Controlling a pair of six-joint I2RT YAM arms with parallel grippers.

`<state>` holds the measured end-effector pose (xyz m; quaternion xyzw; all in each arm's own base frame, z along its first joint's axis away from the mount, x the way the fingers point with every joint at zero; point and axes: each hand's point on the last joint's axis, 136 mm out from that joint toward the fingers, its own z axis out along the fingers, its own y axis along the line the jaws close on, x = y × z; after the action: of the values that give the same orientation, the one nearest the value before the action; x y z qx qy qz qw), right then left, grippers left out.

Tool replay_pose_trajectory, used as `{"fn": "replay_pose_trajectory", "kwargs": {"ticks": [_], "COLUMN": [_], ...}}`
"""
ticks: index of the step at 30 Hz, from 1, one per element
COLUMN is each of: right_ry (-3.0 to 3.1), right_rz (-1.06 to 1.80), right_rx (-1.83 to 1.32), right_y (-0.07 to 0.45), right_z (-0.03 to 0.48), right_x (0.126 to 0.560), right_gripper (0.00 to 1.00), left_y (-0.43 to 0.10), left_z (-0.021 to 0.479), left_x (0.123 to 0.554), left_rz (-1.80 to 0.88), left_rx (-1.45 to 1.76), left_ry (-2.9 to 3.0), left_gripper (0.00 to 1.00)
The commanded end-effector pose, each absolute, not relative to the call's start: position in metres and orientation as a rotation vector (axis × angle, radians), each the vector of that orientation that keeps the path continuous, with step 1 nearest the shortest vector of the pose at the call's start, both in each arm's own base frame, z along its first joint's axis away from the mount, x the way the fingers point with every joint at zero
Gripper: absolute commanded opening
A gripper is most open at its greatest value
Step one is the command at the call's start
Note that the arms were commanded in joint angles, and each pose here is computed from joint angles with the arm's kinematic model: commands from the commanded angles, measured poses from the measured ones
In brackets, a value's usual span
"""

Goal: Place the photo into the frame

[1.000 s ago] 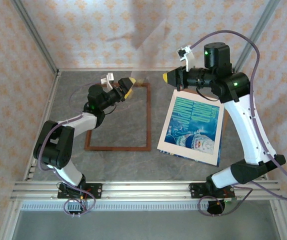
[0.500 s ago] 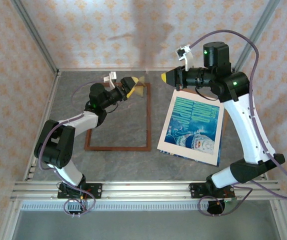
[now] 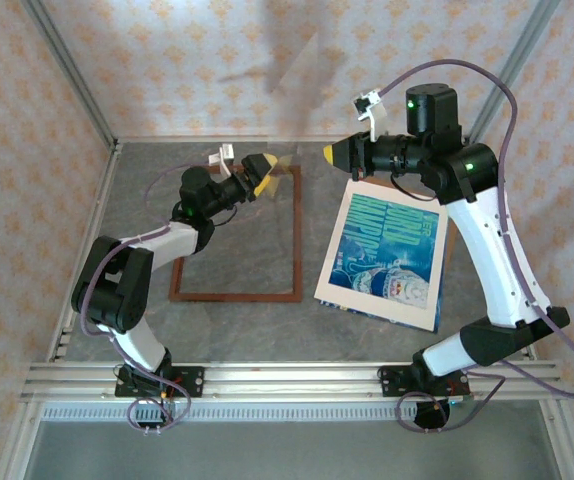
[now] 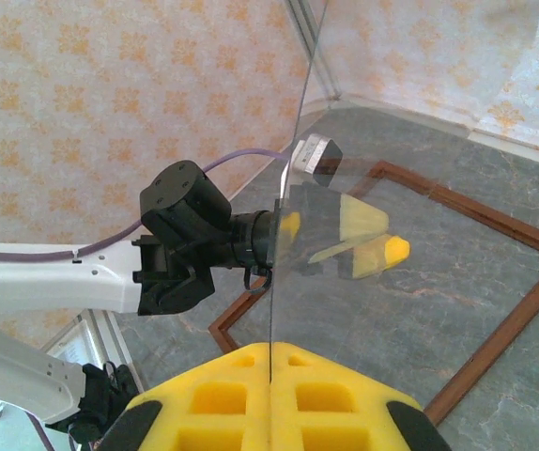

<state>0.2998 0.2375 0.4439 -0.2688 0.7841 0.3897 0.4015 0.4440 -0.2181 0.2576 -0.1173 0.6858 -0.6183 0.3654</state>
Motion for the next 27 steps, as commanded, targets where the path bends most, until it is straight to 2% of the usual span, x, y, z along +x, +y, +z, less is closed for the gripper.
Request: {"fn": "replay_pose_trajectory", "kwargs": {"ticks": [1, 11, 20, 27], "right_ry": [1.929, 1.989, 2.075, 2.109], "right_rz": [0.983, 0.902, 0.806, 0.762], "right_rx": [-0.689, -0.632, -0.494, -0.437], "right_y": [0.238, 0.229, 0.203, 0.188], "right_z": [0.461, 0.446, 0.429, 0.418], "right_x": [0.295, 0.308, 0.333, 0.344], "right_gripper": [0.00, 0.00, 0.00, 0.00], "left_y": [-0.227, -0.229, -0.218, -0.210], "left_z": [0.279, 0.290, 0.301, 0.310], "left_x": [0.442, 0.438, 0.430, 0.423], "left_rz": [-1.653, -1.703, -1.663, -1.653], "left_rx": [-0.217, -0.191, -0.171, -0.161], "left_ry": [1.695, 1.648, 1.625, 1.598], "left_gripper": [1.00, 0.99, 0.90, 0.89]}}
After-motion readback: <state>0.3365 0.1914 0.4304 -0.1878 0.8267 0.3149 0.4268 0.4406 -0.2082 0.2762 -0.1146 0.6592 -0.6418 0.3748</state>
